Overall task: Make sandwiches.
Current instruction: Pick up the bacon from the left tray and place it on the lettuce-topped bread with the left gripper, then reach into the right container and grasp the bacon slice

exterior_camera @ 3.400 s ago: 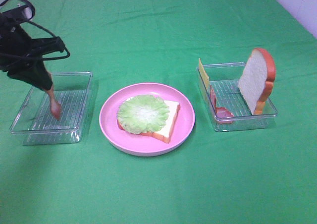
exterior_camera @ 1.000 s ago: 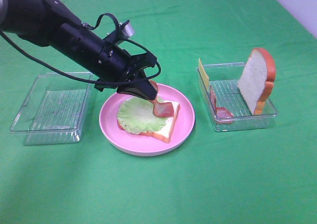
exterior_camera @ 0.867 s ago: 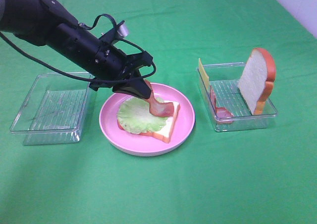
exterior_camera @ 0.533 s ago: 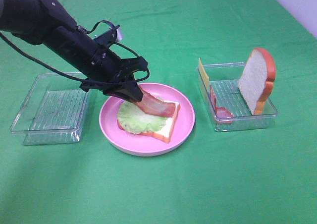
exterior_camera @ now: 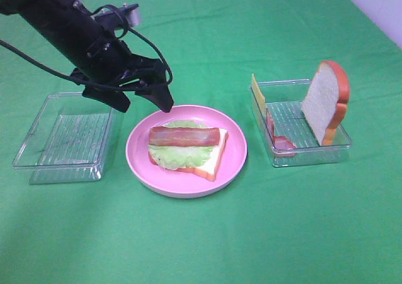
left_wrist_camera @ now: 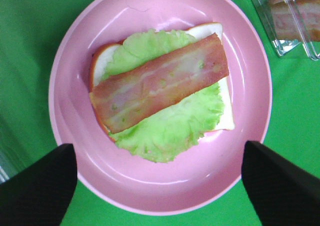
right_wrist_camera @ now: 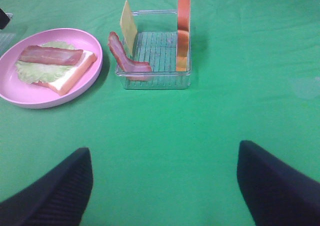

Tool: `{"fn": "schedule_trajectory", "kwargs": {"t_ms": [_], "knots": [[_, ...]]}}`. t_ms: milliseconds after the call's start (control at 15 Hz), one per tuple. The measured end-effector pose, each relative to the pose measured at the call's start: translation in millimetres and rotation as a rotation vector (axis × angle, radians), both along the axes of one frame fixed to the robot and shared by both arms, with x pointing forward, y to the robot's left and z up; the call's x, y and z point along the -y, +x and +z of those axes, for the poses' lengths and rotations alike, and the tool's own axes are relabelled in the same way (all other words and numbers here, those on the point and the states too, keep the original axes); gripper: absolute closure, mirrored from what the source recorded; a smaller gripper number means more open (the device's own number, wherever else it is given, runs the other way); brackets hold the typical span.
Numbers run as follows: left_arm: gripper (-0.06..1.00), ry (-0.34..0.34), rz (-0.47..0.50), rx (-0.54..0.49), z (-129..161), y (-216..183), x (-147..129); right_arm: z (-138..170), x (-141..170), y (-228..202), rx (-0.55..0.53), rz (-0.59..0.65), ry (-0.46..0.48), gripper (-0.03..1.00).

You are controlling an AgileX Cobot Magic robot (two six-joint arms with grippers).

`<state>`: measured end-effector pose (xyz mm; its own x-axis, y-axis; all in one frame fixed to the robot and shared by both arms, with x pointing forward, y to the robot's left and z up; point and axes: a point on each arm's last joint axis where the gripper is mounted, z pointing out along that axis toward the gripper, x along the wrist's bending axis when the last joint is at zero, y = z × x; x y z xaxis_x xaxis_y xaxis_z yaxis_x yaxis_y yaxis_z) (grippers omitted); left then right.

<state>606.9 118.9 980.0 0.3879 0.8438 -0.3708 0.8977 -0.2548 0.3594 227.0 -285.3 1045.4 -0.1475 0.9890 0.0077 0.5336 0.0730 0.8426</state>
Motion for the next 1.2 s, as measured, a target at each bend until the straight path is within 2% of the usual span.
{"fn": "schedule_trajectory", "kwargs": {"t_ms": [133,200,267,467,600,667,733,800,1000,1200], "knots": [[0.10,-0.014,0.027,0.007,26,-9,-4,0,0,0,0.000,0.000,0.000,0.22],[0.10,-0.020,0.061,0.011,60,-25,-11,0,0,0,0.000,0.000,0.000,0.22],[0.10,-0.017,0.071,0.005,68,-30,-14,0,0,0,0.000,0.000,0.000,0.22],[0.10,0.043,0.121,0.035,121,-66,-36,0,0,0,0.000,0.000,0.000,0.22],[0.10,0.090,0.149,0.057,143,-87,-50,0,0,0,0.000,0.000,0.000,0.22],[0.10,0.118,0.163,0.079,157,-100,-58,0,0,0,0.000,0.000,0.000,0.22],[0.10,0.145,0.188,0.164,185,-126,-75,0,0,0,0.000,0.000,0.000,0.22],[0.10,0.140,0.197,0.213,196,-141,-83,0,0,0,0.000,0.000,0.000,0.22],[0.10,0.139,0.210,0.288,206,-182,-102,0,0,0,0.000,0.000,0.000,0.22],[0.10,0.125,0.219,0.325,194,-233,-123,0,0,0,0.000,0.000,0.000,0.22]]}}
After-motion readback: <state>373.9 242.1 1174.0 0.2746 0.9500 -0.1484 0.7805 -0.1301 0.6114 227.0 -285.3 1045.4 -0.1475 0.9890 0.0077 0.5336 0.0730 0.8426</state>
